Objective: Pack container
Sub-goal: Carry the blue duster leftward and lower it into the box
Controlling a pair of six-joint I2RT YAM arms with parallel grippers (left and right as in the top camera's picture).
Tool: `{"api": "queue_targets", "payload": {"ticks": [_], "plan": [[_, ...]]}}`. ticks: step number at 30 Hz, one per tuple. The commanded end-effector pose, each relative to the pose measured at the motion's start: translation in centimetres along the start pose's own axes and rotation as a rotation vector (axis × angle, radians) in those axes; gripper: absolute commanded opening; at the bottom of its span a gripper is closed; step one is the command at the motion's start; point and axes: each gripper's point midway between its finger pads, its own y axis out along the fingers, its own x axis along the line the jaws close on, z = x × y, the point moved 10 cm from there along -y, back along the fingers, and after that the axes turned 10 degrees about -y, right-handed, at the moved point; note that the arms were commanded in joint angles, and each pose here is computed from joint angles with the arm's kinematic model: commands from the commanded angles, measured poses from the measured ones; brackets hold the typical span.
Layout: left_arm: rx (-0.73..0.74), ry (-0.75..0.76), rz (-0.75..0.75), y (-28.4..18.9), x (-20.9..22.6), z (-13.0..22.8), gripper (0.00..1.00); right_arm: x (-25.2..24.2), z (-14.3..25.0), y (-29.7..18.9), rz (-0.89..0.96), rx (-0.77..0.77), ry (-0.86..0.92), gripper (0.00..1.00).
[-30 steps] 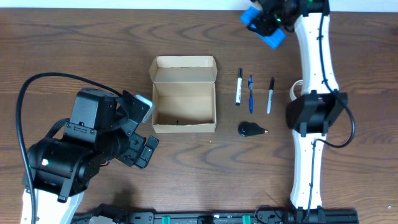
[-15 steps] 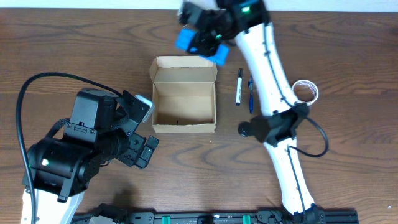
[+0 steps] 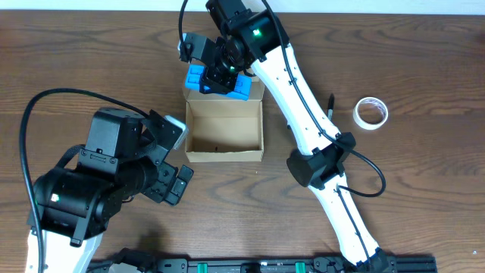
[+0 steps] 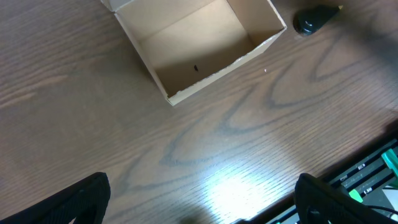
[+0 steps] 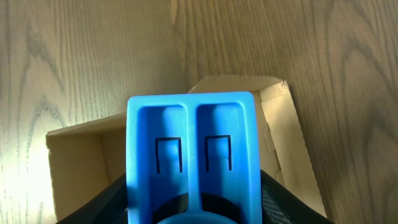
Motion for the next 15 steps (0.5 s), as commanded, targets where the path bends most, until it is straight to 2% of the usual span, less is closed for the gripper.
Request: {"api": "queue_targets", "payload": {"ticks": [1,6,15], "plan": [[-0.012,0.015,0.007,-0.4,-0.1,-0.2,0.95,0.6,-0.5,-0.6,0.004,0.003,-0.024,0.17],[-0.013,0.015,0.007,-0.4,-0.1,-0.2,0.95,1.8,-0.2,-1.8,-0.004,0.001,-0.036,0.17],[-0.012,0.015,0.007,-0.4,-0.1,-0.2,0.95,6.9,2.1,-2.2,0.023,-0.063,-0.102,0.23]]}}
